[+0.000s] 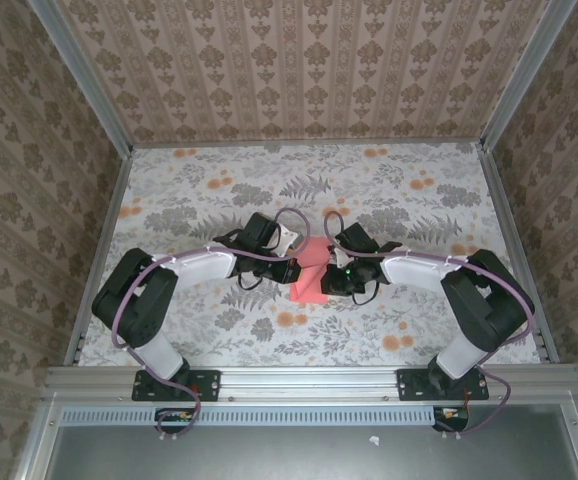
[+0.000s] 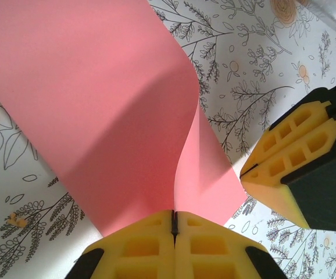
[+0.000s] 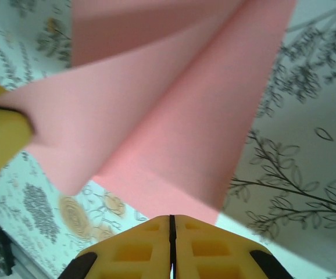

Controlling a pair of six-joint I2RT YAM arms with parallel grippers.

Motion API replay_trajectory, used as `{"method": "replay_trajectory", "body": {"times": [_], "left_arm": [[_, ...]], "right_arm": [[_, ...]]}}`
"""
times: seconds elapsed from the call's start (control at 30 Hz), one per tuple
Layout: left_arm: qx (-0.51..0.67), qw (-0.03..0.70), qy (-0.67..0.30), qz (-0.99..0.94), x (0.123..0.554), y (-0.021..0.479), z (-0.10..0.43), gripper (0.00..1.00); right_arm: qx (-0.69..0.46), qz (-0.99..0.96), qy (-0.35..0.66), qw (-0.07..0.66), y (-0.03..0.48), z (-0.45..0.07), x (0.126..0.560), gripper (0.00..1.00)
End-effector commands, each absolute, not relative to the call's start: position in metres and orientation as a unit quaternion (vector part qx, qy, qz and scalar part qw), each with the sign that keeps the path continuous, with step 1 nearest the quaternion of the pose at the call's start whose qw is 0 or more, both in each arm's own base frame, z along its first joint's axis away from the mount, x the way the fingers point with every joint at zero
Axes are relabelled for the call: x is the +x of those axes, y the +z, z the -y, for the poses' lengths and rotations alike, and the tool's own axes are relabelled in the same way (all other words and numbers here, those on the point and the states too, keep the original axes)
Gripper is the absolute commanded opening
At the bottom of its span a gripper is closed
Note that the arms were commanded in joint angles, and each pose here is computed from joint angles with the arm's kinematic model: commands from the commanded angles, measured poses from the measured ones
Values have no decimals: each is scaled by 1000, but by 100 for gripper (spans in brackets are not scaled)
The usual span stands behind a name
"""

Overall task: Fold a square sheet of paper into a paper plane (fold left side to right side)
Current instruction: Fold the triangle a second time at the center of the table.

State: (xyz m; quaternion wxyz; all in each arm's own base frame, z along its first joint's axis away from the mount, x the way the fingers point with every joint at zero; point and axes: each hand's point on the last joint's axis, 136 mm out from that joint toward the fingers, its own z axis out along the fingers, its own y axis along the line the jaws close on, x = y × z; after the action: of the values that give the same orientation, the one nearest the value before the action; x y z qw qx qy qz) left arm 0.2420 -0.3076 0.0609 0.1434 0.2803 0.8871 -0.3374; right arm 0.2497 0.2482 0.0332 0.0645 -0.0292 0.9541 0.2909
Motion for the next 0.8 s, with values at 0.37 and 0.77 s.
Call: {"method": "replay_trajectory", "body": {"times": [0.37, 0.77], "left_arm": [[298, 142, -334, -883, 244, 67, 309, 2], [304, 140, -325, -884, 247, 64, 308, 2]], "right_arm": [[-28, -966, 255, 5, 4, -243, 225, 10], [-41, -976, 216, 4, 3, -230, 227, 10]]}}
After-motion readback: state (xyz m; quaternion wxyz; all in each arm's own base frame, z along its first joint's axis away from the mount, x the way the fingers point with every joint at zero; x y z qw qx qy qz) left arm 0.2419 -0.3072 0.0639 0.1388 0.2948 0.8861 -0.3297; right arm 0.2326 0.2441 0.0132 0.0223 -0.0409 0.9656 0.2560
